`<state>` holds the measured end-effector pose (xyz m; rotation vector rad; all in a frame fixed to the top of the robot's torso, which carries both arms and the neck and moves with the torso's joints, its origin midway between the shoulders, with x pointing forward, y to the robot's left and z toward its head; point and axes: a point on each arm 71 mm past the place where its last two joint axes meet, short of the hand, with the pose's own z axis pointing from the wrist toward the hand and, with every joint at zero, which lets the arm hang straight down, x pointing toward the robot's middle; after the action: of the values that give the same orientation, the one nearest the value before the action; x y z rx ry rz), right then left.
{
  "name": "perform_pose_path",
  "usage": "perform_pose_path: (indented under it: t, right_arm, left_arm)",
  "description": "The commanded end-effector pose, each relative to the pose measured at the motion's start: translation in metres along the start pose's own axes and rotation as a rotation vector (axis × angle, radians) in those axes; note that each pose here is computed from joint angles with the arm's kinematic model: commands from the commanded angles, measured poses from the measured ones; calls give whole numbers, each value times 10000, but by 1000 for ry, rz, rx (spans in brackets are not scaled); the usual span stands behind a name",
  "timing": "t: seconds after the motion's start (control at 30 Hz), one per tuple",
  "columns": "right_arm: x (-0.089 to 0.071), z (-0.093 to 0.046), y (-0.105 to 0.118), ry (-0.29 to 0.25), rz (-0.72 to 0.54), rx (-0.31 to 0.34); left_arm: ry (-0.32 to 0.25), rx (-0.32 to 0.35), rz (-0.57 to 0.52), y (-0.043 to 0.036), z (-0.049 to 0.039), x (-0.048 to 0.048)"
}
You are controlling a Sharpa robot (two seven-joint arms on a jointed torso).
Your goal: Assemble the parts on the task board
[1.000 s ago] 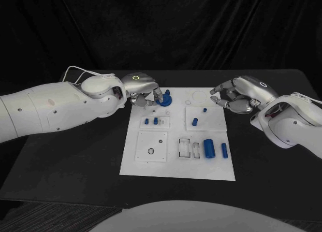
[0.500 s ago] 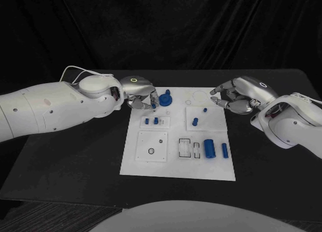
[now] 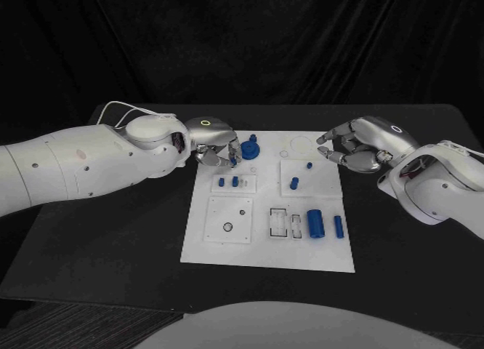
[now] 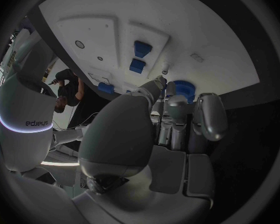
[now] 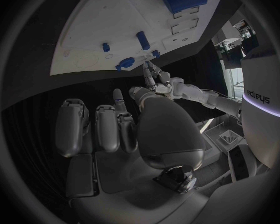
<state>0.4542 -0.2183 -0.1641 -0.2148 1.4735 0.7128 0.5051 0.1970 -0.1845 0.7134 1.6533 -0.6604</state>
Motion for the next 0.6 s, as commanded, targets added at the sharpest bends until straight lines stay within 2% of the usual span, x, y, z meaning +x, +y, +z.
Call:
perform_pose_path:
  t: [0.03,0.6]
  right_arm:
    - [15,-2,-2,9,0,4]
    - [19,-6,-3,10,0,6]
  left_arm:
    - [-9,-5,-7,-2,13,12]
    - [7,-9,-16,-10,28,75]
